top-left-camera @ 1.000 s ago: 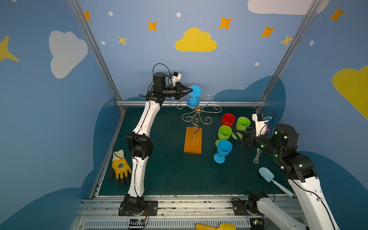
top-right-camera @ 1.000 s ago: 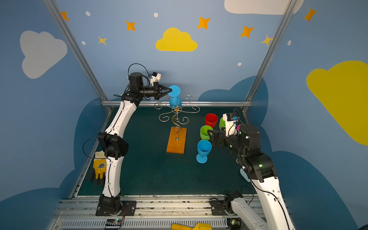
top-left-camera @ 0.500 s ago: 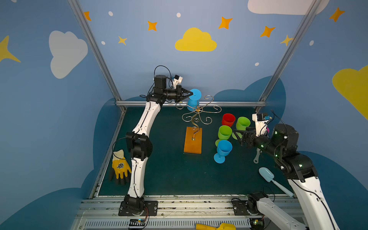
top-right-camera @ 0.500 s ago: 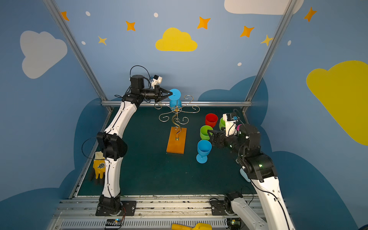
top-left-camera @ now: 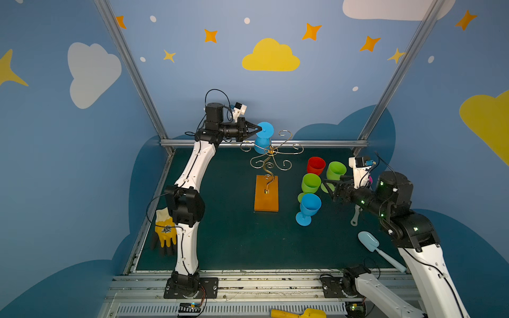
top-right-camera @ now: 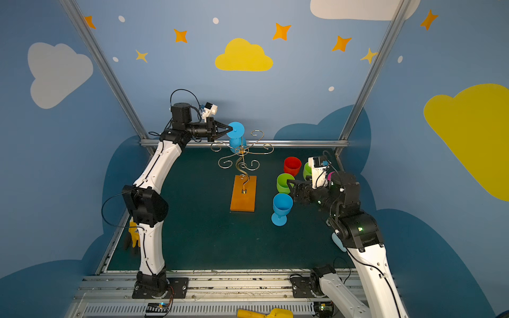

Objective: Take the wine glass off the wine glass rack
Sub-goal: Pick up the wine glass from the wine glass rack.

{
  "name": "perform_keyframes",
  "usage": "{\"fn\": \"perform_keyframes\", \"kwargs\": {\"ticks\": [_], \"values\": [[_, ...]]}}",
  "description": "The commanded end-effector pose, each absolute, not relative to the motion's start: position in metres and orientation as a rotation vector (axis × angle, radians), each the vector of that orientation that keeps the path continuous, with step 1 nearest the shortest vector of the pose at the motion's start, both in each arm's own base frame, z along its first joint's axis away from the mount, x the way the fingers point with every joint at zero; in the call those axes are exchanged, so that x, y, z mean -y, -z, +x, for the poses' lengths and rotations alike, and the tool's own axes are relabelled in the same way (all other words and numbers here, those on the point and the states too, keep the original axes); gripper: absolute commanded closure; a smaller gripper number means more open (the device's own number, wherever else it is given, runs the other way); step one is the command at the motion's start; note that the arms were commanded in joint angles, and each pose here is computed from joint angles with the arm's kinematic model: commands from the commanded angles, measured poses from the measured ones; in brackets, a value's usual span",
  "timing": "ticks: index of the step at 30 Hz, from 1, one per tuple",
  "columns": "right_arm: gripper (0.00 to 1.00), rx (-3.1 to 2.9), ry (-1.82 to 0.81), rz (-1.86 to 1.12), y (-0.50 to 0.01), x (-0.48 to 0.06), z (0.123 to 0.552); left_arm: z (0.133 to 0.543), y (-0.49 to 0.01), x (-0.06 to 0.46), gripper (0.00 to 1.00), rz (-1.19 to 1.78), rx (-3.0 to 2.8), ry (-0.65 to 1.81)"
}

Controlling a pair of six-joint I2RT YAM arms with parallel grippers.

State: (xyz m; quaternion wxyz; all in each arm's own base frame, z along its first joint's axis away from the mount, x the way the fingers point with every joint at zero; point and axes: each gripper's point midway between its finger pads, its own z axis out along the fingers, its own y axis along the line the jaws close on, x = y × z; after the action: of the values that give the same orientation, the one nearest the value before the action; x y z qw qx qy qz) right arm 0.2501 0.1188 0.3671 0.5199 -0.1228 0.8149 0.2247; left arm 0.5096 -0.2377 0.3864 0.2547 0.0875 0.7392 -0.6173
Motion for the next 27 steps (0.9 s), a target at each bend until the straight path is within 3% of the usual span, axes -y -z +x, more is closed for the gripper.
{"fn": "perform_keyframes", "kwargs": {"ticks": [1, 27], "values": [[0.20, -1.920, -0.545, -0.291, -0.378, -0.118, 0.249, 0.505, -0.419, 0.223, 0.97, 0.288, -1.900, 1.640], [0.20, -1.921, -0.534, -0.286, -0.378, -0.116, 0.247, 0.500, -0.394, 0.225, 0.97, 0.282, -1.988, 1.657]]}}
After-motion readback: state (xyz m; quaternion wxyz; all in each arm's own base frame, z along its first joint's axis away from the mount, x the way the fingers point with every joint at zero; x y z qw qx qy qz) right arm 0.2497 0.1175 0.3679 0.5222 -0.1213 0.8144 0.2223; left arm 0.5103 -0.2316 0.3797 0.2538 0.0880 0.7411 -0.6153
